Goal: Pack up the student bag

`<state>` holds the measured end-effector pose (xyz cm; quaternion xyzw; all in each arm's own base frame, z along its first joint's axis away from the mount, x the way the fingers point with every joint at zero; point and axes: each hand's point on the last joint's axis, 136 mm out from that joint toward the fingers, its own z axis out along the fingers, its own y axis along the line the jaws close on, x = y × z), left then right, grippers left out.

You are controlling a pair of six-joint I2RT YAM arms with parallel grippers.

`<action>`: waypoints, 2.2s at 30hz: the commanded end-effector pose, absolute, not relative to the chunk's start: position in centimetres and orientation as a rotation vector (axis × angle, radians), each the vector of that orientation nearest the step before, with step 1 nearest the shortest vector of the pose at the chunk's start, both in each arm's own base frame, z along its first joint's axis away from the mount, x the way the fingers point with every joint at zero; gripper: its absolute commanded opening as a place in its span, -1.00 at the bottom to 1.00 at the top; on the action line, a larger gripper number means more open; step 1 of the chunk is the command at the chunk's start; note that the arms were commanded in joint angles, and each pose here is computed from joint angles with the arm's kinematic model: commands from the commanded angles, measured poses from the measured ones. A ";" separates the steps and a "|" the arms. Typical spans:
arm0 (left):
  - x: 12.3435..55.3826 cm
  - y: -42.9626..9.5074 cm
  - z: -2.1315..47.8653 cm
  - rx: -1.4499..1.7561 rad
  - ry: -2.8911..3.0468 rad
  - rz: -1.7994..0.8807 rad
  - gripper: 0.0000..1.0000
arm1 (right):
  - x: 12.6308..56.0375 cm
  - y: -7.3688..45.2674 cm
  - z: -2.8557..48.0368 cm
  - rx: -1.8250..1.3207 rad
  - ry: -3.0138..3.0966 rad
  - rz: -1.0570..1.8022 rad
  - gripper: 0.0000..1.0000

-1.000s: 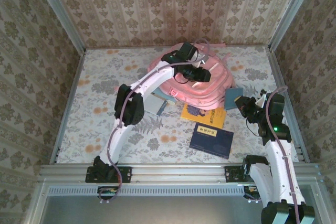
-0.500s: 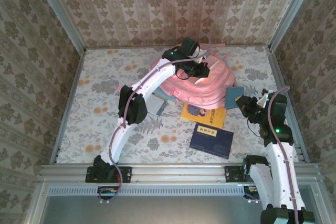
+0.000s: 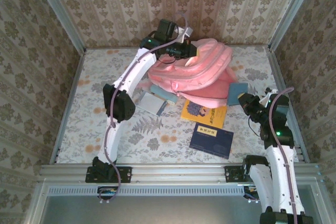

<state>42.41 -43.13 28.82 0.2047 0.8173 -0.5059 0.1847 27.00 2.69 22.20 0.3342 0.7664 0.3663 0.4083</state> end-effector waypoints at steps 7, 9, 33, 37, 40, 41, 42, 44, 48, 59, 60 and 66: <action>40.0 -43.2 36.4 0.683 2.085 -1.632 -1.00 | 33.8 6.2 24.8 0.612 1.746 1.379 -0.74; 40.0 -43.3 36.4 0.684 2.080 -1.639 -1.00 | 35.4 7.1 24.4 0.584 1.777 1.407 -0.78; 41.7 -42.3 36.1 0.639 2.071 -1.687 -1.00 | 50.3 18.8 15.6 0.810 1.963 1.036 0.57; 42.6 -41.5 35.6 0.616 2.083 -1.681 -1.00 | 49.5 18.2 16.1 0.756 1.952 1.039 0.79; 43.4 -40.9 35.1 0.586 2.095 -1.677 -1.00 | 48.8 18.5 17.8 0.657 1.931 1.102 0.84; 43.6 -40.7 35.0 0.580 2.096 -1.675 -1.00 | 48.6 18.4 18.2 0.633 1.927 1.116 0.84; 43.8 -40.4 35.1 0.575 2.095 -1.672 -1.00 | 48.2 18.3 18.7 0.606 1.924 1.127 0.84; 44.2 -40.0 34.9 0.560 2.098 -1.665 -1.00 | 47.5 18.1 19.5 0.559 1.924 1.145 0.86; 44.9 -39.4 34.8 0.538 2.103 -1.650 -1.00 | 45.8 17.2 20.4 0.509 1.933 1.149 0.87; 45.2 -39.0 32.5 0.509 2.185 -1.547 -1.00 | 36.6 10.3 16.6 0.603 2.138 0.718 0.84; 45.2 -39.1 31.9 0.513 2.201 -1.530 -1.00 | 35.6 10.0 16.7 0.585 2.133 0.696 0.84; 44.6 -39.3 29.7 0.521 2.277 -1.455 -0.63 | 30.2 8.4 16.7 0.530 2.134 0.616 0.83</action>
